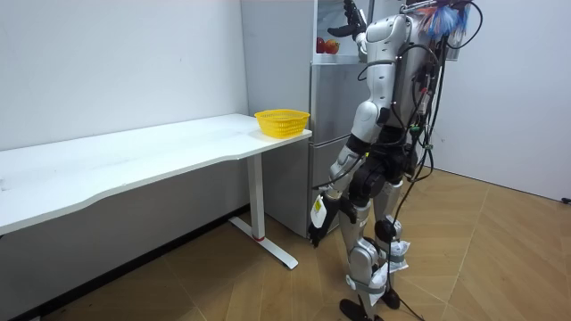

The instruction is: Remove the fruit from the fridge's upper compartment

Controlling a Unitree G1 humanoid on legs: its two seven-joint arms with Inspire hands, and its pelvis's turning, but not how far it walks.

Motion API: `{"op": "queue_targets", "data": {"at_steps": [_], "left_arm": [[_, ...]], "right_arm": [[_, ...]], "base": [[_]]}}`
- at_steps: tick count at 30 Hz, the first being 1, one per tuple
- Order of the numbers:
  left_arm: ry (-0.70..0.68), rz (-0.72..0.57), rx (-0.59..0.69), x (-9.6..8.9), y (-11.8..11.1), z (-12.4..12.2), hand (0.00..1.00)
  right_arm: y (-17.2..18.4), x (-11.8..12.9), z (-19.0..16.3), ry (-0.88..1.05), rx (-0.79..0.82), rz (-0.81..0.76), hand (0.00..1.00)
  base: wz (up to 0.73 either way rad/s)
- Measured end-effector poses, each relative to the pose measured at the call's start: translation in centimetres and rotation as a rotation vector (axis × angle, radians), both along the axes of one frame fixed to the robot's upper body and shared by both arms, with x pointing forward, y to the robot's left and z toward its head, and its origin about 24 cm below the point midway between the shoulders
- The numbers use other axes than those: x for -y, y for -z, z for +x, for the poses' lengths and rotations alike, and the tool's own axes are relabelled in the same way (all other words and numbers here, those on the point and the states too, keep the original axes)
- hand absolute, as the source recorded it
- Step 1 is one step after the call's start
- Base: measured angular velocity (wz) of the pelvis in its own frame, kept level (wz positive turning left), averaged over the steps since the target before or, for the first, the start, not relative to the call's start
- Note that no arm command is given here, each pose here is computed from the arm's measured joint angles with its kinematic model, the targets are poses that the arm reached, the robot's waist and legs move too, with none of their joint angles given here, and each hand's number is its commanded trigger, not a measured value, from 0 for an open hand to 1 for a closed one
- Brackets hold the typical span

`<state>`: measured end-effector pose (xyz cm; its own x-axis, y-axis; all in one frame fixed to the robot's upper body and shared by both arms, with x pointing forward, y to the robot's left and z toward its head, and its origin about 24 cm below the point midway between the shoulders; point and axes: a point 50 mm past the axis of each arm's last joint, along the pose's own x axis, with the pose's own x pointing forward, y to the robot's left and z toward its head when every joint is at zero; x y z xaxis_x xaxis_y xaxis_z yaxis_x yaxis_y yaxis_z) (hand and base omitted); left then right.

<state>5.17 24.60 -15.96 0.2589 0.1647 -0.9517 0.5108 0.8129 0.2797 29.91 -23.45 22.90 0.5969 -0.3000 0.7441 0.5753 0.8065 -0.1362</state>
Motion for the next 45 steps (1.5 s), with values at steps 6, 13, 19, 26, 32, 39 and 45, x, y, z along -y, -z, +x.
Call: {"op": "queue_targets", "data": {"at_steps": [6, 13, 19, 26, 32, 39, 45], "left_arm": [[-0.028, 0.009, 0.001, -0.4, -0.1, -0.1, 0.0], [-0.04, 0.018, -0.008, -0.6, -0.1, -0.2, 0.0], [-0.05, 0.02, -0.008, -0.7, -0.1, -0.1, 0.0], [-0.061, 0.024, -0.003, -0.8, -0.2, 0.0, 0.0], [-0.062, 0.026, -0.005, -0.8, -0.2, 0.0, 0.0], [-0.063, 0.029, -0.007, -0.9, -0.2, 0.0, 0.0], [-0.068, 0.034, -0.02, -1.0, -0.2, -0.3, 0.0]], "right_arm": [[0.7, 0.0, 0.6, 0.002, -0.075, -0.019, 0.0], [0.9, -0.2, 0.8, -0.033, -0.108, -0.036, 0.0], [1.2, -0.3, 1.1, -0.06, -0.149, -0.039, 0.0], [2.7, 0.5, 1.9, -0.093, -0.228, 0.049, 0.0], [3.0, 0.5, 2.2, -0.115, -0.275, 0.018, 0.0], [3.4, 0.7, 2.4, -0.134, -0.323, -0.009, 0.0], [4.3, 0.8, 2.8, -0.171, -0.381, 0.012, 0.0]], "base": [[0.0], [0.02], [0.03], [0.02], [0.01], [0.0], [0.0]]}}
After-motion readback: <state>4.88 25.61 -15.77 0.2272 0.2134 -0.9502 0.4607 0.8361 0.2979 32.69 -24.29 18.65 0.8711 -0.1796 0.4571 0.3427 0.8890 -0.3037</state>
